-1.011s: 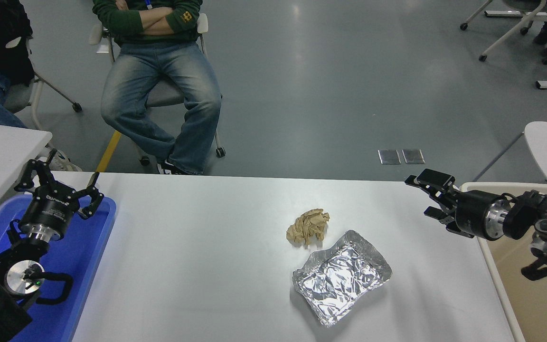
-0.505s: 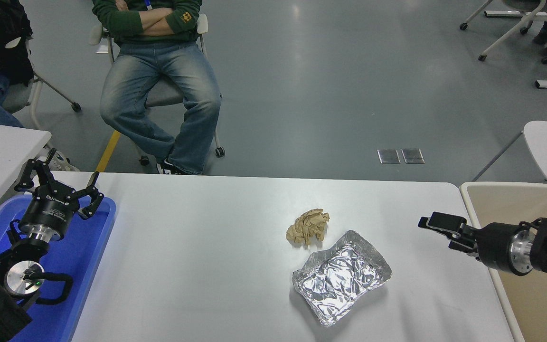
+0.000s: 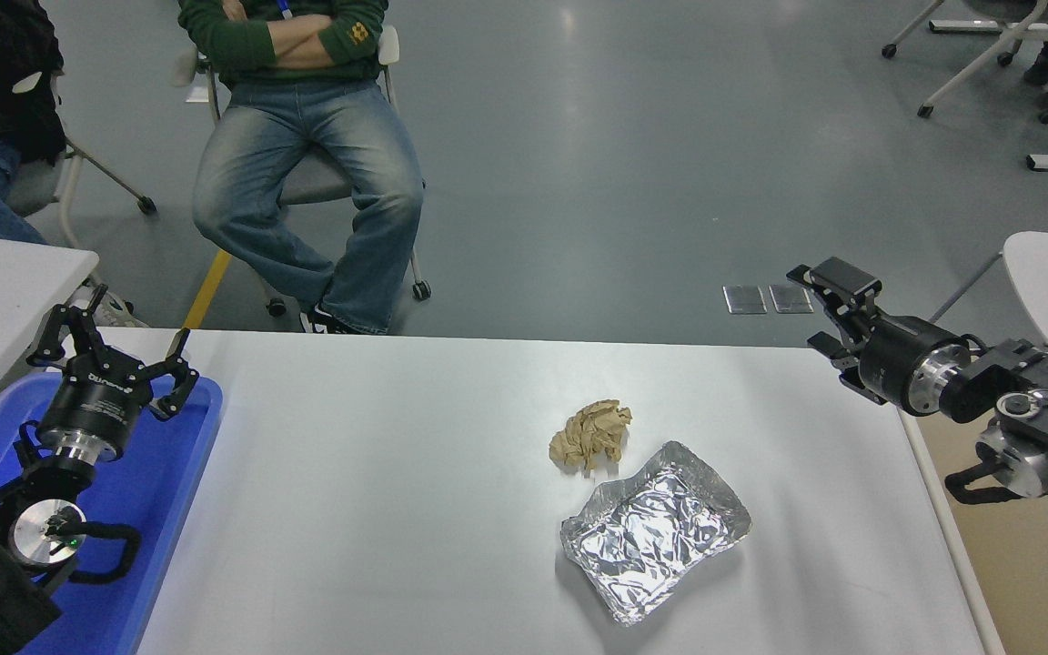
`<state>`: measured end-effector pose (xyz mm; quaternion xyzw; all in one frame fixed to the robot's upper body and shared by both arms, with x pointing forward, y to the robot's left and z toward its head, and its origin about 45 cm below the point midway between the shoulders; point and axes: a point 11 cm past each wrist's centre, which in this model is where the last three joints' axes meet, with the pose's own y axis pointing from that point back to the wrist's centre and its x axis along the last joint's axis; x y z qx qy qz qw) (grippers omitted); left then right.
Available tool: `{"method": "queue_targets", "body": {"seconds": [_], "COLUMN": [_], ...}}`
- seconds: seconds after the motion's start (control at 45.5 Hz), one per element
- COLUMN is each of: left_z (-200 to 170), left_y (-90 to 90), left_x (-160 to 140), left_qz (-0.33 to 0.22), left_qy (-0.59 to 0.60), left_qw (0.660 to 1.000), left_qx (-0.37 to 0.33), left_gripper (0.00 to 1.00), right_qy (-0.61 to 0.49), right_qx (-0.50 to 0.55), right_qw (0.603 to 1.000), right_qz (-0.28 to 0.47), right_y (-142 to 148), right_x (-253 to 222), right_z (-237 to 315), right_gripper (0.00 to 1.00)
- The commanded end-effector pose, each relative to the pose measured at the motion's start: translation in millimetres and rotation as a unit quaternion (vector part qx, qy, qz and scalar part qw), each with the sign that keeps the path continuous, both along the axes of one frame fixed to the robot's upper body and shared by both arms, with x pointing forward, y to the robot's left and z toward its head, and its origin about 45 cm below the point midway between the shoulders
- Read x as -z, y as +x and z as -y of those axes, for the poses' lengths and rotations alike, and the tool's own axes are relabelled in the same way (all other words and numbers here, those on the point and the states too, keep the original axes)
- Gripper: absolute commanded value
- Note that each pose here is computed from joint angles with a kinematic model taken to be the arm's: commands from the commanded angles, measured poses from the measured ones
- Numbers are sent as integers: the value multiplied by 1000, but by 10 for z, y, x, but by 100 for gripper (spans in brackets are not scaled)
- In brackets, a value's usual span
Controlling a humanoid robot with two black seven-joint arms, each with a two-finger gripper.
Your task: Clean the table surface
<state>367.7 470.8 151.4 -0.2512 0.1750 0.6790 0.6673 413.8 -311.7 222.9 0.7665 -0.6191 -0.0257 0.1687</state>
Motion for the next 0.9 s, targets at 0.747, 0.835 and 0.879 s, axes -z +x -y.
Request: {"method": "queue_targets", "body": {"seconds": [0.747, 0.835, 0.879], "left_z": [-1, -1, -1], "left_y": [0, 0, 0], "left_x": [-1, -1, -1], "left_qz": [0, 0, 0], "left_qy": [0, 0, 0], "left_qw": [1000, 1000, 1000], "left_qx": [0, 0, 0], "left_gripper": [100, 100, 100], "right_qy": [390, 390, 390], "right_qx": [212, 214, 216], "right_qw": [896, 895, 895], "right_qz": [17, 25, 27], "right_y": [106, 94, 90], "right_x": [707, 712, 717], "right_z": [-267, -270, -266], "right_gripper": [98, 98, 98]}}
